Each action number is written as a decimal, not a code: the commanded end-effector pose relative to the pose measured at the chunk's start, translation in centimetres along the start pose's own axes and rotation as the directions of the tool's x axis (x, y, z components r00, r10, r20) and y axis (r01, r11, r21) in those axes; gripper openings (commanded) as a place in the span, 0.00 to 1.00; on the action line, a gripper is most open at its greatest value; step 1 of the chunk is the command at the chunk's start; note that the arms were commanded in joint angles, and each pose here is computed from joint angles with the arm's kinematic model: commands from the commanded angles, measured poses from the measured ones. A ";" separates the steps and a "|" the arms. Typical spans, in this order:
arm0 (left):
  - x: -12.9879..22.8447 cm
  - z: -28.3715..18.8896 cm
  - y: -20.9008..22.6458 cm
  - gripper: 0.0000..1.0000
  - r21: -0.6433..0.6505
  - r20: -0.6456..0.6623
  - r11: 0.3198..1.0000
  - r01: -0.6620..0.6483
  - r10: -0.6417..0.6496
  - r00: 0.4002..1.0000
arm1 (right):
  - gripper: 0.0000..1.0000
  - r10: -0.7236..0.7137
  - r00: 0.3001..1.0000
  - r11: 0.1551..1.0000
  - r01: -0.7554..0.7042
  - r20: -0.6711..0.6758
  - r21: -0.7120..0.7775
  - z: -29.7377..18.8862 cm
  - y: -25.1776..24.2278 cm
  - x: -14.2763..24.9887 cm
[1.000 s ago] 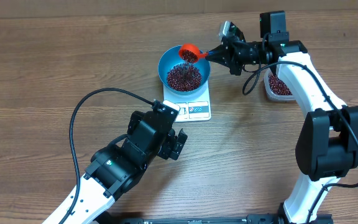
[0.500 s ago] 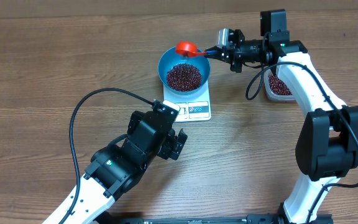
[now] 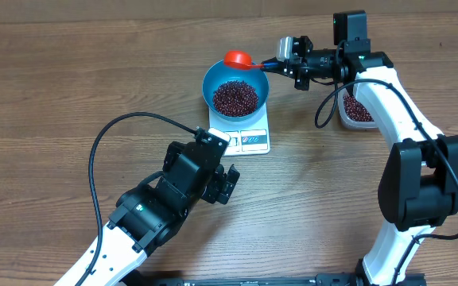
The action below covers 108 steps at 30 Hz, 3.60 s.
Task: Scoop item into bowl and weigh 150g on scale
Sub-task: 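Tip the red scoop to empty beans into the teal bowl, then carry the empty scoop right back over the bean tub, then lower the scoop into the beans and dig with the right gripper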
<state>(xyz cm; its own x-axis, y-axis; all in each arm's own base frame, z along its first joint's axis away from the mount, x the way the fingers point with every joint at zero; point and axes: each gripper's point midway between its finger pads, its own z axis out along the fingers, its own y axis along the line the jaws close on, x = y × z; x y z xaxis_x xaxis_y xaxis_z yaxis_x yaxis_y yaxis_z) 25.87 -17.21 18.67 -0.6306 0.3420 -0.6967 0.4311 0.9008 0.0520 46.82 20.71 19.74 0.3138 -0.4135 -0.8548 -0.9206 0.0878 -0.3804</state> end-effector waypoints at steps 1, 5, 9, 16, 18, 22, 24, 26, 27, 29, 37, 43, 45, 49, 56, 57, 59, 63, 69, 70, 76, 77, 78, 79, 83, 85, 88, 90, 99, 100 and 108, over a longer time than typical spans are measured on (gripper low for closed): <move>0.3 0.2 -0.1 0.99 0.003 -0.010 1.000 -0.013 0.013 1.000 | 0.04 -0.025 1.000 1.000 0.025 0.018 0.011 -0.3 -0.8 -0.8; 0.3 0.2 -0.1 0.99 0.003 -0.010 1.000 -0.013 0.013 1.000 | 0.04 0.030 0.999 0.999 -0.031 0.016 0.026 -0.9 -1.2 -0.7; 0.3 0.2 -0.1 0.99 0.003 -0.010 1.000 -0.012 0.012 1.000 | 0.04 0.158 0.987 0.985 -0.160 0.026 0.071 -2.8 -2.4 -1.5; 0.3 0.2 -0.1 1.00 0.003 -0.010 1.000 -0.013 0.013 1.000 | 0.04 0.417 0.908 0.873 -0.411 0.035 0.262 -8.9 -5.7 -2.7; 0.3 0.2 -0.1 1.00 0.003 -0.010 1.000 -0.013 0.013 1.000 | 0.04 0.519 0.854 0.786 -0.496 0.043 0.369 -11.4 -7.0 -2.2; 0.3 0.2 -0.1 0.99 0.003 -0.010 1.000 -0.013 0.013 1.000 | 0.04 0.667 0.740 0.589 -0.595 0.087 0.546 -16.3 -8.3 -1.2; 0.3 0.2 -0.1 0.99 0.003 -0.010 1.000 -0.013 0.013 1.000 | 0.04 0.697 0.712 0.538 -0.602 0.091 0.589 -18.1 -7.9 -1.1; 0.3 0.2 -0.1 0.99 0.003 -0.010 1.000 -0.013 0.013 1.000 | 0.04 0.722 0.687 0.491 -0.591 0.081 0.640 -19.8 -7.4 -0.9; 0.3 0.2 -0.1 0.99 0.003 -0.010 1.000 -0.012 0.012 1.000 | 0.04 0.740 0.669 0.457 -0.576 0.070 0.678 -20.8 -7.1 -0.5; 0.3 0.2 -0.1 1.00 0.003 -0.010 1.000 -0.013 0.013 1.000 | 0.04 0.775 0.630 0.390 -0.534 0.046 0.750 -22.5 -6.4 0.3; 0.3 0.2 -0.1 0.99 0.003 -0.010 1.000 -0.012 0.012 1.000 | 0.04 0.911 0.409 0.225 -0.382 -0.055 0.897 -26.7 -1.3 3.5; 0.3 0.2 -0.1 0.99 0.003 -0.010 1.000 -0.013 0.013 1.000 | 0.04 0.952 0.291 0.208 -0.379 -0.098 0.902 -26.8 1.6 4.6; 0.3 0.2 -0.1 1.00 0.003 -0.010 1.000 -0.013 0.013 1.000 | 0.04 0.953 0.286 0.208 -0.380 -0.099 0.901 -26.8 1.7 4.6; 0.3 0.2 -0.1 1.00 0.003 -0.010 1.000 -0.012 0.012 1.000 | 0.04 0.954 0.283 0.208 -0.381 -0.100 0.901 -26.8 1.8 4.7; 0.3 0.2 -0.1 1.00 0.003 -0.010 1.000 -0.013 0.013 1.000 | 0.04 0.967 0.224 0.202 -0.380 -0.122 0.903 -26.4 3.3 6.4; 0.3 0.2 -0.1 0.99 0.003 -0.010 1.000 -0.013 0.013 1.000 | 0.04 0.969 0.212 0.199 -0.368 -0.127 0.908 -26.5 3.5 6.8; 0.3 0.2 -0.1 1.00 0.003 -0.010 1.000 -0.012 0.012 1.000 | 0.04 0.971 0.198 0.195 -0.348 -0.132 0.917 -26.6 3.9 7.6; 0.3 0.2 -0.1 1.00 0.003 -0.010 1.000 -0.013 0.013 1.000 | 0.04 0.970 0.207 0.195 -0.344 -0.128 0.918 -26.2 3.9 8.8; 0.3 0.2 -0.1 0.99 0.003 -0.010 1.000 -0.013 0.013 1.000 | 0.04 0.969 0.211 0.196 -0.343 -0.128 0.919 -25.6 4.4 10.4; 0.3 0.2 -0.1 0.99 0.003 -0.010 1.000 -0.012 0.012 1.000 | 0.04 0.969 0.210 0.196 -0.343 -0.128 0.919 -25.4 4.5 10.7; 0.3 0.2 -0.1 1.00 0.003 -0.010 1.000 -0.013 0.013 1.000 | 0.04 0.972 0.193 0.195 -0.340 -0.135 0.920 -24.8 4.8 12.7; 0.3 0.2 -0.1 0.99 0.003 -0.010 1.000 -0.013 0.013 1.000 | 0.04 0.973 0.188 0.195 -0.338 -0.136 0.921 -24.7 4.8 13.0; 0.3 0.2 -0.1 1.00 0.003 -0.010 1.000 -0.012 0.012 1.000 | 0.04 0.973 0.185 0.194 -0.335 -0.138 0.922 -24.7 4.8 13.2; 0.3 0.2 -0.1 1.00 0.003 -0.010 1.000 -0.013 0.013 1.000 | 0.04 0.973 0.181 0.194 -0.331 -0.140 0.923 -24.8 4.8 13.4; 0.3 0.2 -0.1 0.99 0.003 -0.010 1.000 -0.013 0.013 1.000 | 0.04 0.975 0.165 0.192 -0.287 -0.149 0.938 -25.5 4.9 14.0; 0.3 0.2 -0.1 0.99 0.003 -0.010 1.000 -0.013 0.013 1.000 | 0.04 0.977 0.151 0.187 -0.247 -0.153 0.951 -26.2 5.0 14.2; 0.3 0.2 -0.1 1.00 0.003 -0.010 1.000 -0.013 0.013 1.000 | 0.04 0.979 0.128 0.182 -0.187 -0.160 0.965 -27.3 5.3 14.5; 0.3 0.2 -0.1 1.00 0.003 -0.010 1.000 -0.012 0.012 1.000 | 0.04 0.979 0.123 0.182 -0.173 -0.162 0.968 -27.5 5.3 14.5; 0.3 0.2 -0.1 1.00 0.003 -0.010 1.000 -0.013 0.013 1.000 | 0.04 0.980 0.104 0.186 -0.176 -0.169 0.967 -27.2 6.1 15.3; 0.3 0.2 -0.1 1.00 0.003 -0.010 1.000 -0.012 0.012 1.000 | 0.04 0.980 0.102 0.187 -0.177 -0.171 0.966 -27.2 6.2 15.4; 0.3 0.2 -0.1 1.00 0.003 -0.010 1.000 -0.013 0.013 1.000 | 0.04 0.980 0.060 0.196 -0.189 -0.188 0.962 -26.4 6.7 17.2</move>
<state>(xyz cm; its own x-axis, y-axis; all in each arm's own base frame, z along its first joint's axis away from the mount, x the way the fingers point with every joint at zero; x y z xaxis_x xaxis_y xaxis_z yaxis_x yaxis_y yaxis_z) 25.87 -17.22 18.67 -0.6306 0.3420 -0.6967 0.4314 0.9007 0.0517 39.89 -9.39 13.27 -0.9121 -0.1125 -0.3943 -0.0137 0.9695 -0.2448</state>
